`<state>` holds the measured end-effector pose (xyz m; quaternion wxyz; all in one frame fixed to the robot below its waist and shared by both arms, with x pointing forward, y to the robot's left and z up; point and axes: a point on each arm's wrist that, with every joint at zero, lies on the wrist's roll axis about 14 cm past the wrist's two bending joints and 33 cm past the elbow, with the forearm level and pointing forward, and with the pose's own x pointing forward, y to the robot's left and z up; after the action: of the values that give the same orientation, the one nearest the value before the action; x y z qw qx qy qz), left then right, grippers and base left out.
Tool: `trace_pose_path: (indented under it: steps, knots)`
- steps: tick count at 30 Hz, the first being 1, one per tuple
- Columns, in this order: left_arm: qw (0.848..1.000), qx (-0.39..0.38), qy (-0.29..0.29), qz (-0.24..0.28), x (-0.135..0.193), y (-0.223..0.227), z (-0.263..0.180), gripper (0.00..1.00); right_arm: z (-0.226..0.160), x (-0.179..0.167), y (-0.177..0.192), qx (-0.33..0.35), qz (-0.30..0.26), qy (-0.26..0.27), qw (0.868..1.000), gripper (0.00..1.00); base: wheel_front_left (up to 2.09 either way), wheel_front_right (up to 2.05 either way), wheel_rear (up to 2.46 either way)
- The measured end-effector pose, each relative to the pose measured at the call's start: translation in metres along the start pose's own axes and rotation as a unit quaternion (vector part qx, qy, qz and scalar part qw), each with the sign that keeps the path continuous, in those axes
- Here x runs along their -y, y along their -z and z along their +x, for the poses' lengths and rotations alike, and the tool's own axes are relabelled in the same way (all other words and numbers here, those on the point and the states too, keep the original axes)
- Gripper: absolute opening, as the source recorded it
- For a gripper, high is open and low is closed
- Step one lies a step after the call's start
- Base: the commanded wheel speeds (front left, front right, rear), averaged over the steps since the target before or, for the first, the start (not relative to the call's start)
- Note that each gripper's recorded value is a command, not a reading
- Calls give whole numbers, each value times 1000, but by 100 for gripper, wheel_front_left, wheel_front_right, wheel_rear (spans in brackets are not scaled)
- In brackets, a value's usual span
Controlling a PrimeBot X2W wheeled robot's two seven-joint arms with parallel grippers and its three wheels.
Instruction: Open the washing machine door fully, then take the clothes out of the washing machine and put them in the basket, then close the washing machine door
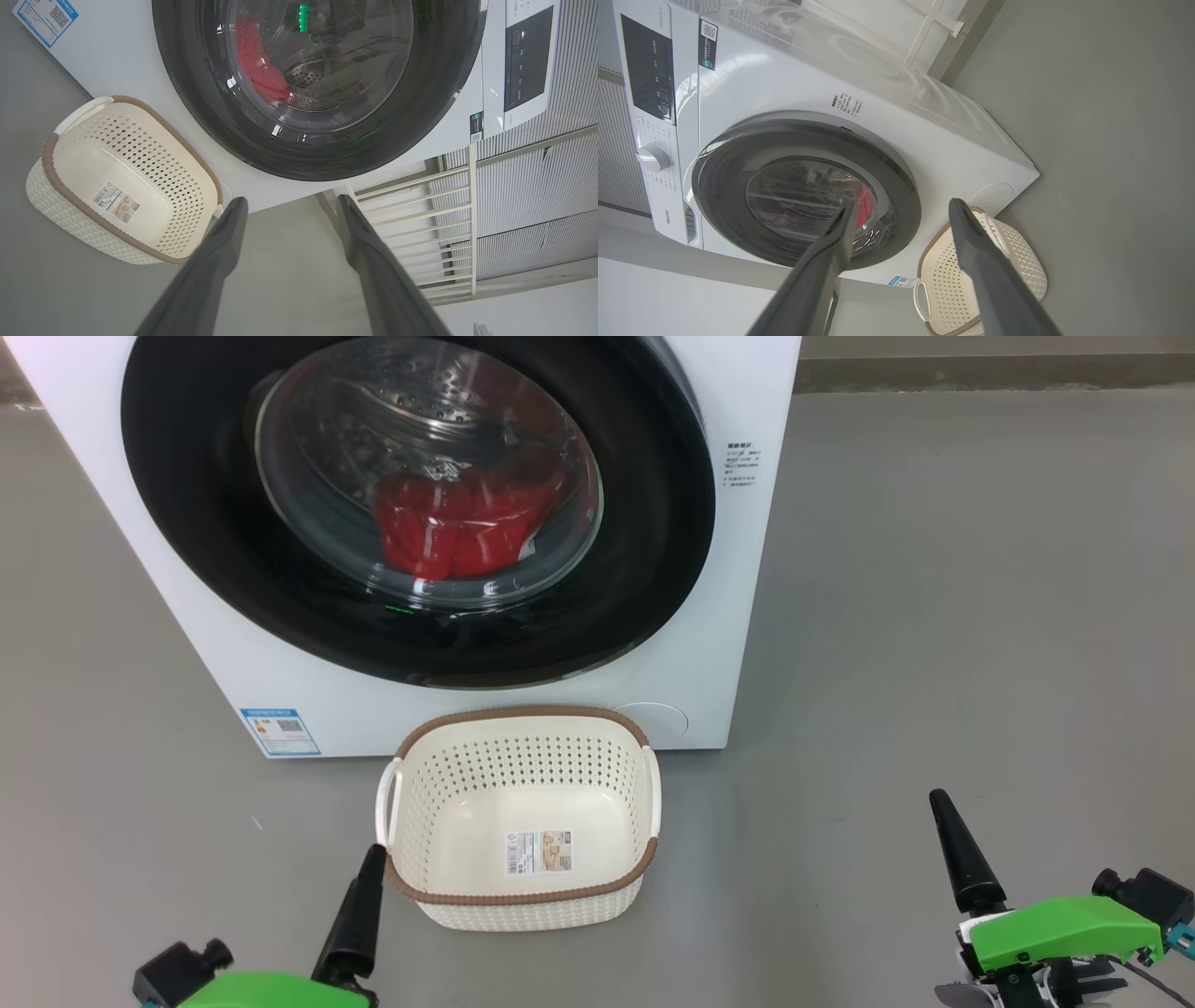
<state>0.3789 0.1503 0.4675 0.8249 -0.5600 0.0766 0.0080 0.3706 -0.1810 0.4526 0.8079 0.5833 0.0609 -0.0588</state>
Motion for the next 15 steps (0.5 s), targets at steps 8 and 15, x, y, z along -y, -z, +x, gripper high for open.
trace_pose_path:
  steps: [8, 15]
  knots:
    - [997, 4, 6, 73, 8, -2, 4, 100, 4, -6, -2, 4, -45, -10, 999, 100, 0, 0, 0]
    - [993, 11, 16, 119, 17, -3, 7, 100, 8, -16, -5, 11, -90, -24, 996, 100, 0, 0, 0]
